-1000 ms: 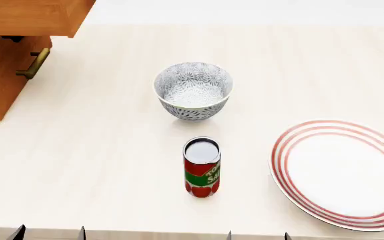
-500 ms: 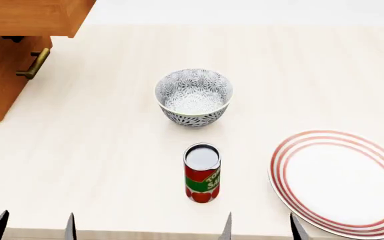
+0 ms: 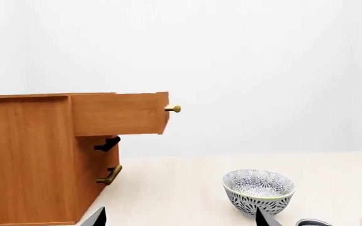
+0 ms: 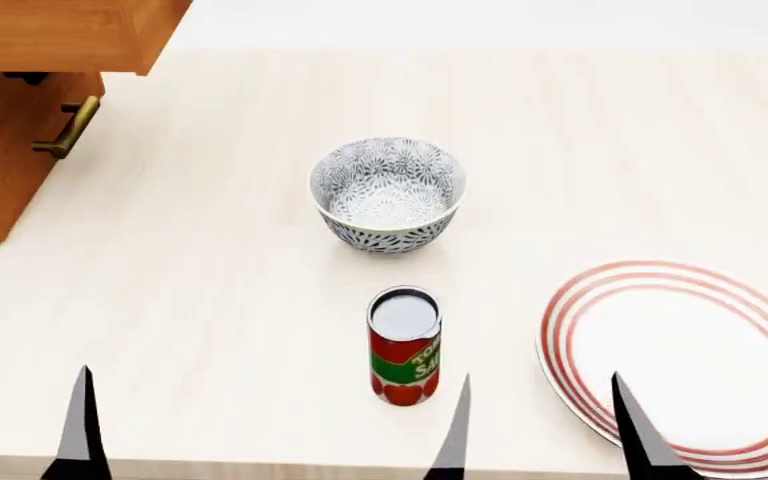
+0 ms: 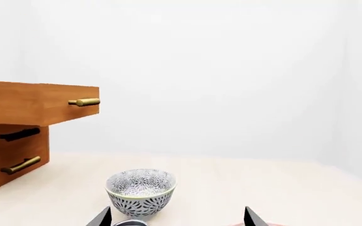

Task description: Put the ketchup in the top drawer of the cabinet.

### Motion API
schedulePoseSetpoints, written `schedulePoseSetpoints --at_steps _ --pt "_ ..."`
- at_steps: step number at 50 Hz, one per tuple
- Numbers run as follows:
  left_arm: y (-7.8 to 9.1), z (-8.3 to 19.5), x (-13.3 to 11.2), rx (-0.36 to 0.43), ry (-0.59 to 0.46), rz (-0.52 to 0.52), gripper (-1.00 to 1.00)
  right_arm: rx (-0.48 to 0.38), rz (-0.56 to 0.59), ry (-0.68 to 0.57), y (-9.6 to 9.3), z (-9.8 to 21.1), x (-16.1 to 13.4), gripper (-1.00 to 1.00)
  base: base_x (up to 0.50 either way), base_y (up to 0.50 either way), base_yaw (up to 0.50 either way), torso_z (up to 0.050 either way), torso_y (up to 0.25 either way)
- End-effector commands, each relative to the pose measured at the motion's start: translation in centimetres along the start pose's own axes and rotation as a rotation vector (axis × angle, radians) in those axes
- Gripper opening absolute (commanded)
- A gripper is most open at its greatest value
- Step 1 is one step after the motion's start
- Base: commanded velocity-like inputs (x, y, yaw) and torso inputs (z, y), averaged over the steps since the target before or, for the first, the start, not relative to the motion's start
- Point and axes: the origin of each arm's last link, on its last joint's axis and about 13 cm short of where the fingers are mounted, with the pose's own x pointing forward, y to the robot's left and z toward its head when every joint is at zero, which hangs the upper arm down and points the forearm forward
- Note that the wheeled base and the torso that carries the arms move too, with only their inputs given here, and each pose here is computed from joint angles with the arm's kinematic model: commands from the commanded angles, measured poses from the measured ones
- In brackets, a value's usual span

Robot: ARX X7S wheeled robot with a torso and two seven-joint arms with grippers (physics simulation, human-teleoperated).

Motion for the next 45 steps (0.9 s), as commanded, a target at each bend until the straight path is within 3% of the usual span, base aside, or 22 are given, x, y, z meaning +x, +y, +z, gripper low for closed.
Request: schedulePoseSetpoints --at_steps 1,16,45 --pt "-0.10 2.26 -0.90 -0.007 -0.058 -0.011 1.00 0.000 -0.001 -0.062 0.01 2.04 -0.87 1.00 0.00 0.00 0.00 0.000 0.000" --pt "-0.24 2.62 -1.36 -0.009 -0.072 -0.020 1.00 0.012 0.010 -0.084 0.04 2.61 -1.39 1.00 0.02 0.00 0.00 0.000 0.000" --pt "-0.33 2.25 -1.40 -0.015 -0.056 -0.023 1.00 0.007 -0.004 -0.089 -0.06 2.61 -1.34 1.00 0.49 0.00 0.00 0.000 0.000"
